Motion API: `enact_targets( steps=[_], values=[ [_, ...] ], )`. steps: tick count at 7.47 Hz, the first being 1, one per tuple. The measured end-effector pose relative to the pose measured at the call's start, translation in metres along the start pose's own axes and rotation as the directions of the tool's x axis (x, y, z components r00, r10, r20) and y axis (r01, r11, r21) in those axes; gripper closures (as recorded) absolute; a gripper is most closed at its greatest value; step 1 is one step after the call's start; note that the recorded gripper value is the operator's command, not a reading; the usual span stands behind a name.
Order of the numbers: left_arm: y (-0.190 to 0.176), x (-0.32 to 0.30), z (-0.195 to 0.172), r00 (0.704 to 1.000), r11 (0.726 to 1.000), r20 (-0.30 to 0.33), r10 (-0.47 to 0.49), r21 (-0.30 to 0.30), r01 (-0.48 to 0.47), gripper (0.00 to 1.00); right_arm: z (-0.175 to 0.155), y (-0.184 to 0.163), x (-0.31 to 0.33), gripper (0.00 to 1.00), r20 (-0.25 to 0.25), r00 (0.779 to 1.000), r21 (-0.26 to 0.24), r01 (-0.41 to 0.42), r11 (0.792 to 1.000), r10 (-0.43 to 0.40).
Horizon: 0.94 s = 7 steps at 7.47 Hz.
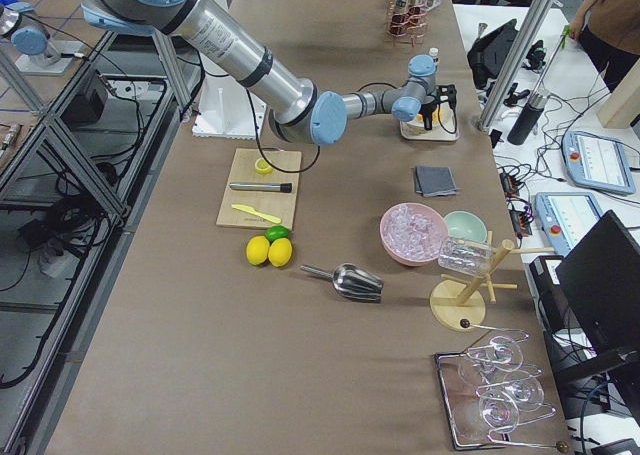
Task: Place donut on tray
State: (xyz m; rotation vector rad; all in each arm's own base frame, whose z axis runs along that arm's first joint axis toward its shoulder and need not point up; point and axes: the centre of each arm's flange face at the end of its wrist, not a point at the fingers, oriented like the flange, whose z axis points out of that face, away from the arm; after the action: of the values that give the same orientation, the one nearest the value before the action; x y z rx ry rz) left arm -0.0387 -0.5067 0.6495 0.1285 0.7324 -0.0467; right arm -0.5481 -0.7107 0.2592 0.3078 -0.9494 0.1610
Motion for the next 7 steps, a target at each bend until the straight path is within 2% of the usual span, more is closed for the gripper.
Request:
enact_targets(
  steps=[2, 4, 5, 7],
  values=[
    [0.000, -0.001, 0.000, 1.000, 1.000, 0.000, -0.001, 0.000, 0.001, 0.01, 0.002, 0.001, 0.000, 0.66, -0.003, 1.000, 0.002, -0.005, 1.000, 0.005],
    [0.000, -0.001, 0.000, 1.000, 1.000, 0.001, -0.001, 0.000, 0.001, 0.01, 0.003, 0.002, 0.001, 0.66, -0.006, 1.000, 0.002, -0.006, 1.000, 0.006],
    [0.000, -0.001, 0.000, 1.000, 1.000, 0.000, -0.001, 0.000, 0.001, 0.01, -0.001, -0.005, 0.006, 0.65, -0.005, 1.000, 0.001, -0.010, 1.000, 0.010],
    [0.001, -0.001, 0.000, 1.000, 1.000, 0.000, -0.001, 0.000, 0.001, 0.01, -0.035, -0.042, 0.039, 0.61, 0.004, 1.000, -0.035, -0.001, 0.999, 0.002]
  ],
)
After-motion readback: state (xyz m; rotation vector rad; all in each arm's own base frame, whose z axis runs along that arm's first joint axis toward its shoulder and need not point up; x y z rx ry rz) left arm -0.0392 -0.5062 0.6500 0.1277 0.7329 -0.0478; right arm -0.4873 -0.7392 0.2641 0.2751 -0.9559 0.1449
